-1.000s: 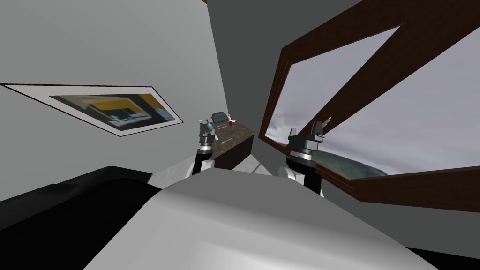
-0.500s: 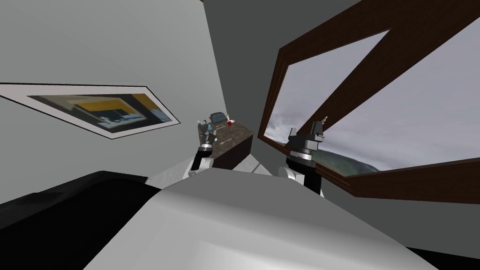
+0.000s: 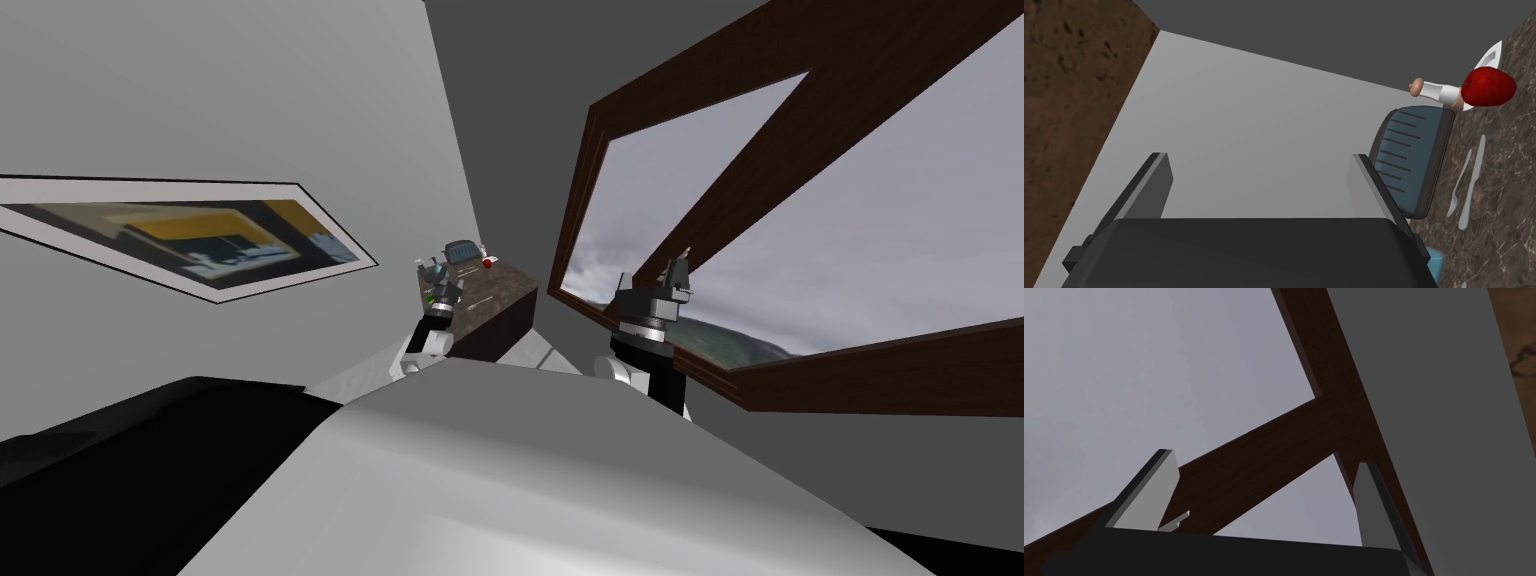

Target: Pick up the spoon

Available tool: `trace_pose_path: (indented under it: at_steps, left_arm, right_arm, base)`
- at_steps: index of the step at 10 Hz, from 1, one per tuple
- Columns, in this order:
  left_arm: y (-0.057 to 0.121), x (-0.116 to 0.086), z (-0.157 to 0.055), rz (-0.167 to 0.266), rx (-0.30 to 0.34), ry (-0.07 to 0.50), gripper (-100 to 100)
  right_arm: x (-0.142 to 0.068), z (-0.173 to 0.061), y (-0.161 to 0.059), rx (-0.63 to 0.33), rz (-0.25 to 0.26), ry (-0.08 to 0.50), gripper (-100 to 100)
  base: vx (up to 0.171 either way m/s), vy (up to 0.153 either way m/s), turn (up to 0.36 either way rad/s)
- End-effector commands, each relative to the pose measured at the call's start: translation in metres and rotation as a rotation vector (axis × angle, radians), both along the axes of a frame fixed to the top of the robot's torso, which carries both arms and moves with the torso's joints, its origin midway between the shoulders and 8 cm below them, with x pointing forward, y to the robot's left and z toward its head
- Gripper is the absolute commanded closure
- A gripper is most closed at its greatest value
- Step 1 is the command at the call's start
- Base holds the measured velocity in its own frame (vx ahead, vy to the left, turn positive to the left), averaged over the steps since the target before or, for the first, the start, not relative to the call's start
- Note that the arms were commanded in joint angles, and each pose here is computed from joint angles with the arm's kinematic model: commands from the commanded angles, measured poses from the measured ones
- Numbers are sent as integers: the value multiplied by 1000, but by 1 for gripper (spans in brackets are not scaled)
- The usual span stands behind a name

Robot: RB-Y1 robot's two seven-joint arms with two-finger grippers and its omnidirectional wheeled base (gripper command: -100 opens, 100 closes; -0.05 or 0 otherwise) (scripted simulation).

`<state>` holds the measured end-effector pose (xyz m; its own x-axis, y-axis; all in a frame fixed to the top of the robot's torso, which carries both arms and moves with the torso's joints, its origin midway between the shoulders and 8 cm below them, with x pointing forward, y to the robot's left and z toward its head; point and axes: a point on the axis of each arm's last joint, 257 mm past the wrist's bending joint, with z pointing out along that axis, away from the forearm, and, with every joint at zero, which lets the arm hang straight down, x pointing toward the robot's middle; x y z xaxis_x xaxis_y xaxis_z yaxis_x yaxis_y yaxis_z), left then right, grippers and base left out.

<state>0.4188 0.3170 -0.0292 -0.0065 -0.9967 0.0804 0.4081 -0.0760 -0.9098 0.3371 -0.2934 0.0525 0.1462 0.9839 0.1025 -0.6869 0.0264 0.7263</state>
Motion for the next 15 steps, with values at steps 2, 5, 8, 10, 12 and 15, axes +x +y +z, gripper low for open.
trace_pose_path:
  at_steps: [2, 5, 8, 10, 12, 15]
  left_arm:
    - [9, 13, -14, -18, -47, 68, -100]
    - [14, 23, -25, -28, -80, 125, -100]
    - [22, 38, -37, -57, -144, 194, -100]
    - [27, 45, -48, -68, -179, 248, -100]
    - [31, 52, -61, -77, -215, 312, -100]
    - [34, 58, -78, -82, -251, 391, -100]
  right_arm:
    - [0, 0, 0, 0, 0, 0, 0]
    - [0, 0, 0, 0, 0, 0, 0]
    - [0, 0, 0, 0, 0, 0, 0]
    - [0, 0, 0, 0, 0, 0, 0]
    - [0, 0, 0, 0, 0, 0, 0]
    - [0, 0, 0, 0, 0, 0, 0]
  base:
    - [8, 7, -46]
    - [8, 7, -52]
    - [10, 6, -57]
    - [12, 5, -52]
    - [14, 4, -63]
    - [15, 4, -49]
